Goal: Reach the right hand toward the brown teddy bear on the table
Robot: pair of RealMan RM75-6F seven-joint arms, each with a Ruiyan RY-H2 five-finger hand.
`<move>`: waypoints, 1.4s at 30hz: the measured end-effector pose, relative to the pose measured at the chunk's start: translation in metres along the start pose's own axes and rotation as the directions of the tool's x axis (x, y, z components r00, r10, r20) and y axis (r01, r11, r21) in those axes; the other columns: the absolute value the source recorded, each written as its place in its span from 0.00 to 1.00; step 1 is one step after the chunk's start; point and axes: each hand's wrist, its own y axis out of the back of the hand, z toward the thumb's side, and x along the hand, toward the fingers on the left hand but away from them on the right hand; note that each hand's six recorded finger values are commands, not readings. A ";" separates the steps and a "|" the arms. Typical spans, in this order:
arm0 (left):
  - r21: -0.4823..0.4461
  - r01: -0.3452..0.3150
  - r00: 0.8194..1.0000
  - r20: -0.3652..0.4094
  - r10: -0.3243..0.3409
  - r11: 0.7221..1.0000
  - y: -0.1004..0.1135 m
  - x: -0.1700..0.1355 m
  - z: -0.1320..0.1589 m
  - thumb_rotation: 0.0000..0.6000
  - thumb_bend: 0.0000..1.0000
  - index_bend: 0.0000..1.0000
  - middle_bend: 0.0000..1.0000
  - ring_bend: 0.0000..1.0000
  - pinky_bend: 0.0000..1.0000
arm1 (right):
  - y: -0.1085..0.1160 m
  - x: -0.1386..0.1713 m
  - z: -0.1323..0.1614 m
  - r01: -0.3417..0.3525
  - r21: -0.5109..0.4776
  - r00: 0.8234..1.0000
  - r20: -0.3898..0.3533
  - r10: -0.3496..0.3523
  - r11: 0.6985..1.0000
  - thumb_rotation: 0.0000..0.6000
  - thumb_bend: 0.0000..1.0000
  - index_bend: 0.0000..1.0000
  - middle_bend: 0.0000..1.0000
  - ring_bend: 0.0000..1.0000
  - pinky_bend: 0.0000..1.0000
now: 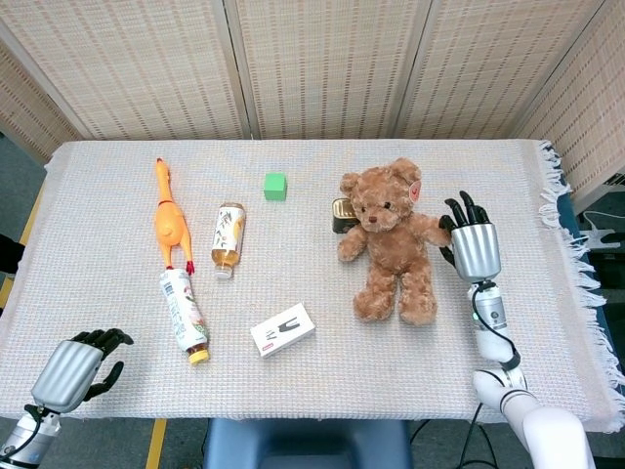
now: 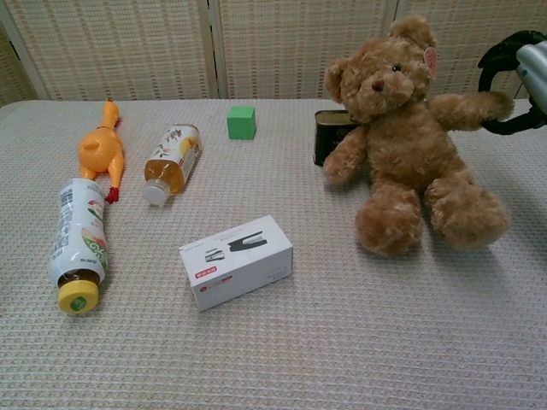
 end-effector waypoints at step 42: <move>0.001 0.016 1.000 -0.006 -0.016 1.000 -0.001 0.001 0.000 1.00 0.44 0.36 0.35 0.39 0.49 | 0.008 0.008 0.004 0.057 -0.038 0.998 -0.033 -0.058 0.998 1.00 0.20 0.63 0.25 0.14 0.35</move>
